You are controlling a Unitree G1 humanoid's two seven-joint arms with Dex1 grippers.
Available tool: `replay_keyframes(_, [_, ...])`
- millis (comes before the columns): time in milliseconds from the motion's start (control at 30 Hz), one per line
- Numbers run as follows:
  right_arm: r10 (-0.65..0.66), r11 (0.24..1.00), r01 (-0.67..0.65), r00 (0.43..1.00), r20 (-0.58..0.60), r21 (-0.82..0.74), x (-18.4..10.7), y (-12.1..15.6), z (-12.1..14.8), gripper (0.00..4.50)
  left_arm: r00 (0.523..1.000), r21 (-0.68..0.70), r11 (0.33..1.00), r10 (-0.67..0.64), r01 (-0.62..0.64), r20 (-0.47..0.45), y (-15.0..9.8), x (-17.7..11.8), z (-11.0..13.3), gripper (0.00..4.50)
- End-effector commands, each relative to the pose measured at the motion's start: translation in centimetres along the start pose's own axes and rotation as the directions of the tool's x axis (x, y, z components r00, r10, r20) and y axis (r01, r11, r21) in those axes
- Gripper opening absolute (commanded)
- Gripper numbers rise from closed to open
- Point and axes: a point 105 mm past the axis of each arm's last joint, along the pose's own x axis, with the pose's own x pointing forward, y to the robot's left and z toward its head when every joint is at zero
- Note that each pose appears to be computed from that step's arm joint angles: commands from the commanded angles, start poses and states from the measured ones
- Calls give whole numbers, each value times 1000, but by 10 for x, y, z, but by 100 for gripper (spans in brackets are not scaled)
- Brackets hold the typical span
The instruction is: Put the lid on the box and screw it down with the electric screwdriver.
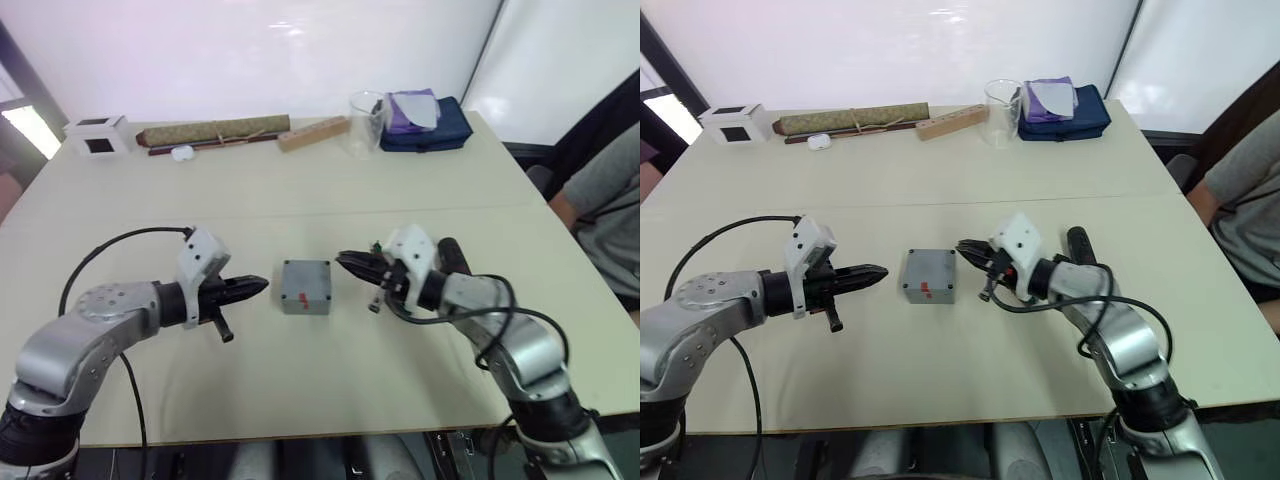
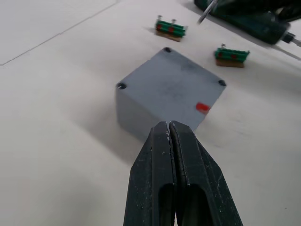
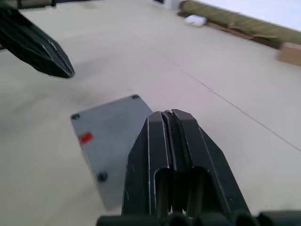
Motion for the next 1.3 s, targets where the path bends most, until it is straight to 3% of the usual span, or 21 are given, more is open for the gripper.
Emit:
replay_keyframes(33, [19, 999, -18, 999, 40, -34, 8, 1, 13, 3, 998, 11, 1000, 18, -19, 60, -4, -5, 13, 0])
replay_keyframes(633, [-18, 999, 18, 1000, 4, -27, 0, -8, 5, 3, 995, 24, 999, -36, 34, 95, -20, 0, 30, 0])
replay_keyframes(1300, [-34, 999, 32, 998, -52, -32, 4, -11, -11, 3, 995, 37, 998, -60, 57, 81, -23, 5, 29, 0])
